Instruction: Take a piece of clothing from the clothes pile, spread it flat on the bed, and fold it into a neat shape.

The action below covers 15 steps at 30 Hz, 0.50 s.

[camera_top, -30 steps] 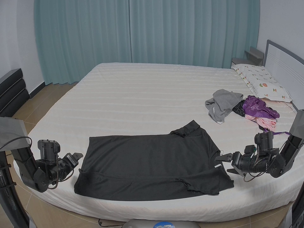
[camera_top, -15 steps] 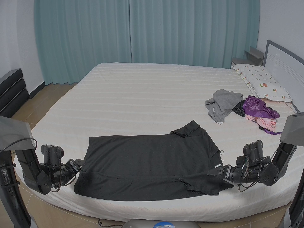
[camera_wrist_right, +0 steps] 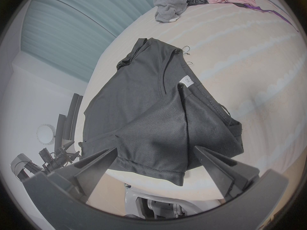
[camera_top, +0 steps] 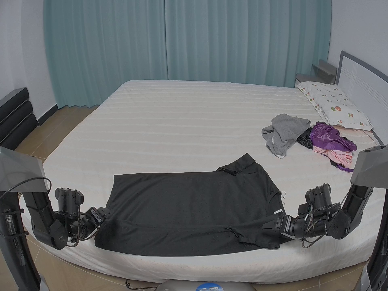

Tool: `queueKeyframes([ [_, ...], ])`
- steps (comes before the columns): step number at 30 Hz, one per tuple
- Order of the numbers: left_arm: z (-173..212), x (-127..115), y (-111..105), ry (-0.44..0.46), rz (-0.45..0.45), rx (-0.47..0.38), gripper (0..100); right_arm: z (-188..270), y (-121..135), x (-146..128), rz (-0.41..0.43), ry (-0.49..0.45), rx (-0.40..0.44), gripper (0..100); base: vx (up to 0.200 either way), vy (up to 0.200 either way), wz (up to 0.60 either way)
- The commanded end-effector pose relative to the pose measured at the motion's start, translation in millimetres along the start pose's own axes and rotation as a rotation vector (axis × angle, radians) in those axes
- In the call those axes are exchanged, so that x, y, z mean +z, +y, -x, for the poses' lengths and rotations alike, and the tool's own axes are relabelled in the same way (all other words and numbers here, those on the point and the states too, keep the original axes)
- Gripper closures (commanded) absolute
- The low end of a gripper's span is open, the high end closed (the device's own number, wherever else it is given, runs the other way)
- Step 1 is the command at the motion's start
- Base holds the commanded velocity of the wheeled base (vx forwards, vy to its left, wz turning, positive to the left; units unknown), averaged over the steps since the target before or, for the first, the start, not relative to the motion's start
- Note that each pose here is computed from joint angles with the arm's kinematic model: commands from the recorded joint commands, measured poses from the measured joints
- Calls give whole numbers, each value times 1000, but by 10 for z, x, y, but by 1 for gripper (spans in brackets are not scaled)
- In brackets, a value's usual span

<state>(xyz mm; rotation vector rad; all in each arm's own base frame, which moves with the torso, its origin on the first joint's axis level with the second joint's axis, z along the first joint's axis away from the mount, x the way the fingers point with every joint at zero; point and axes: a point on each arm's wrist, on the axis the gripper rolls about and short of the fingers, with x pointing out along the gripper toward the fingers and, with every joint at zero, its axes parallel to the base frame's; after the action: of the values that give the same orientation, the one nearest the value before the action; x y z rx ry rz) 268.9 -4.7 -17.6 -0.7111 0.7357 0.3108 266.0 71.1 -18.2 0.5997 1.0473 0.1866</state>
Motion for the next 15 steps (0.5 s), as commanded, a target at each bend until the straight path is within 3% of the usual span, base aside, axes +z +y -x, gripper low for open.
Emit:
queueKeyframes([
  [1,26,3,-7,-3,-1,-4,0,-58,-38,-9,1,14,-11,0,0,0,0],
  [14,96,63,-62,-33,1,-30,0,-139,-60,-46,67,-4,-1,0,0,0,0],
  [15,96,63,-62,-33,1,-30,0,-139,-60,-46,67,-4,-1,100,0,0,0],
])
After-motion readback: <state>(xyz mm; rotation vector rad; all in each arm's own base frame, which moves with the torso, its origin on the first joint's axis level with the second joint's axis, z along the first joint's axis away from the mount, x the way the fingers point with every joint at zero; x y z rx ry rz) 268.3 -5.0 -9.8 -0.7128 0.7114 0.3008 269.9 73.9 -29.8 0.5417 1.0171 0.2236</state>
